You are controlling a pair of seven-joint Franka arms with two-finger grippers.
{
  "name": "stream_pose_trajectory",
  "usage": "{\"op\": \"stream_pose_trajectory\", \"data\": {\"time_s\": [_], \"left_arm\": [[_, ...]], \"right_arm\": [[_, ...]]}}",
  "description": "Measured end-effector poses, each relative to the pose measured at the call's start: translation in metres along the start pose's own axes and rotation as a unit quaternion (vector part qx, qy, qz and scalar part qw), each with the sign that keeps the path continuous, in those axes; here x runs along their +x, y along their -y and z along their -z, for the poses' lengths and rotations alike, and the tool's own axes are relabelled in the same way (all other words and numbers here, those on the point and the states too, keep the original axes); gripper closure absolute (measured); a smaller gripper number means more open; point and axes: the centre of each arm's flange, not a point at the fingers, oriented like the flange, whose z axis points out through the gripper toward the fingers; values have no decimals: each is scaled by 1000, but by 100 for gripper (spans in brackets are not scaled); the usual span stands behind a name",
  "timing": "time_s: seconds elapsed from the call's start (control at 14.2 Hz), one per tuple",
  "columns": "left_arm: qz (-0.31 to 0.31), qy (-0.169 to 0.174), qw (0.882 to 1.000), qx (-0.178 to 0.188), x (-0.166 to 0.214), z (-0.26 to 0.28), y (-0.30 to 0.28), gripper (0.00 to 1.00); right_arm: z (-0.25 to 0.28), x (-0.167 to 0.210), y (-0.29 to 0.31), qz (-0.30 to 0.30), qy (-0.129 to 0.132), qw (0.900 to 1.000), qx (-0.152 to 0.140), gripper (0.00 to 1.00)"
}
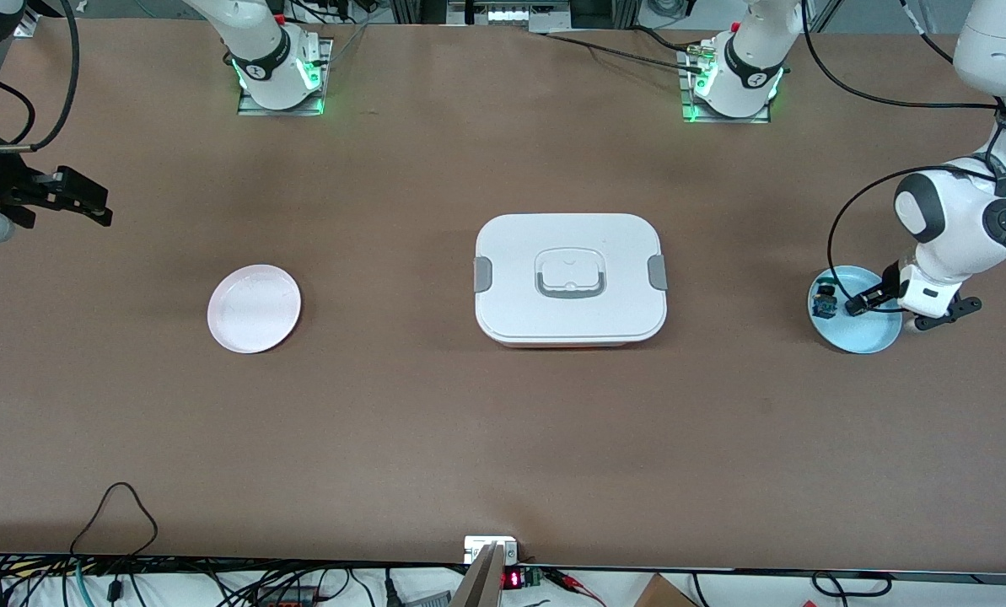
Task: Transfer orange switch to right arm and place
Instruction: 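Lift the switch with the left gripper while the right gripper approaches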
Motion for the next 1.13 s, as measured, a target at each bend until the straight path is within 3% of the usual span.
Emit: {"op": "stream_pose_trajectory", "data": {"time_s": [0.21, 0.49, 0.85, 0.99, 1.13], "left_arm": [[-21, -5, 1000, -1, 9, 21, -6, 27], [-113, -22, 993, 1, 27, 80, -9, 27], [-281, -62, 958, 11, 47, 134, -24, 27], [-322, -71, 944, 7, 52, 148, -50, 27], [-340, -67, 938, -7, 49, 155, -75, 27]], "right_arm": [[0, 0, 6, 5, 0, 1000, 0, 0], [0, 0, 6, 5, 0, 1000, 0, 0], [0, 0, 6, 5, 0, 1000, 0, 0], [0, 0, 6, 5, 0, 1000, 0, 0], [0, 0, 6, 5, 0, 1000, 0, 0]]}}
